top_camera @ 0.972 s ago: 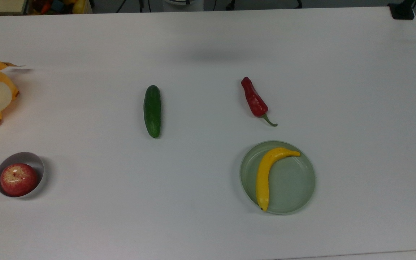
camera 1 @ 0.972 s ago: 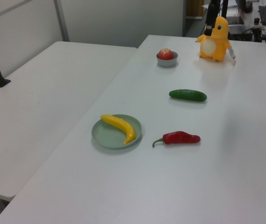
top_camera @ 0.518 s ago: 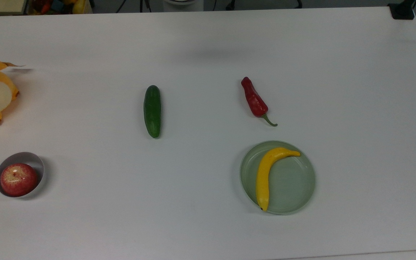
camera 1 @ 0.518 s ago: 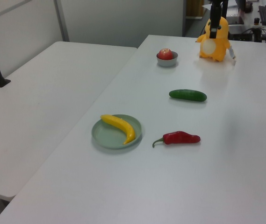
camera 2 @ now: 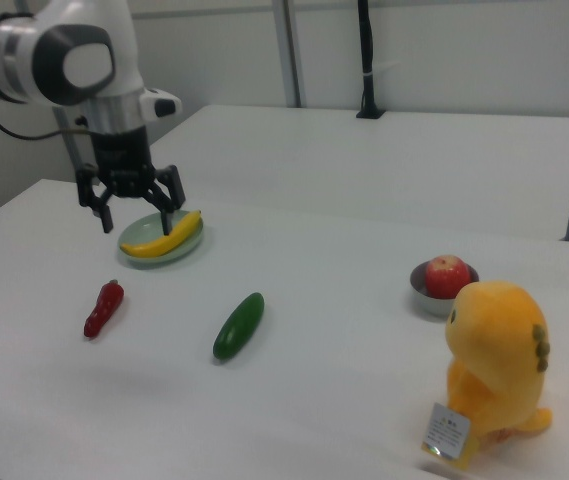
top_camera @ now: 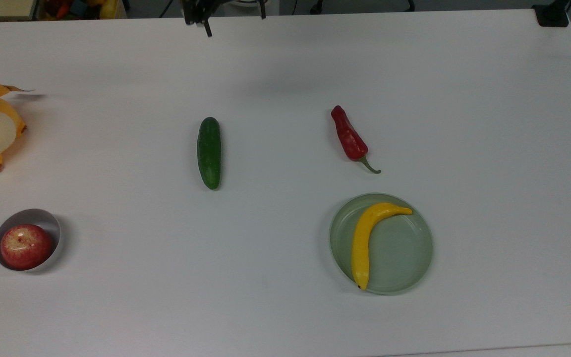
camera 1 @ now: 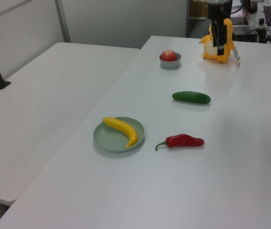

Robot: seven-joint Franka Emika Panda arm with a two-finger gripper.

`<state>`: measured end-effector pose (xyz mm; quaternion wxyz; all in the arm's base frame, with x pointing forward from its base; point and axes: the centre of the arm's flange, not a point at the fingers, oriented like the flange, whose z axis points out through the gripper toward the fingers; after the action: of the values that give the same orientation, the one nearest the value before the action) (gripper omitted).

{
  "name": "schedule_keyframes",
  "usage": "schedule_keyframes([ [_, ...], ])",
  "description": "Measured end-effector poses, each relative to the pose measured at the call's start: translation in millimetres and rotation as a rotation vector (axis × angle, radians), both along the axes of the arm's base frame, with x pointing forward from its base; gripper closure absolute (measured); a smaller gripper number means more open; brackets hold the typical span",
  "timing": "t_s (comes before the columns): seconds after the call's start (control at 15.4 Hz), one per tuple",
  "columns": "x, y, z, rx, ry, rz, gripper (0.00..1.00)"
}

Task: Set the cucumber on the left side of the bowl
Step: 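Move the open gripper down over the green cucumber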

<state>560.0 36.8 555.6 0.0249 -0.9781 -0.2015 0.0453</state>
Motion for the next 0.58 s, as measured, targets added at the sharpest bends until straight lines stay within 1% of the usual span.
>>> schedule_keyframes([
  [0.19, 24.5, -13.2, -34.8, -0.001, -0.01, -0.026, 0.0],
  [0.39, 48.9, -29.8, -69.3, -0.003, -0.044, -0.058, 0.0],
  [0.58, 66.6, -44.3, -102.9, -0.008, -0.076, -0.085, 0.0],
])
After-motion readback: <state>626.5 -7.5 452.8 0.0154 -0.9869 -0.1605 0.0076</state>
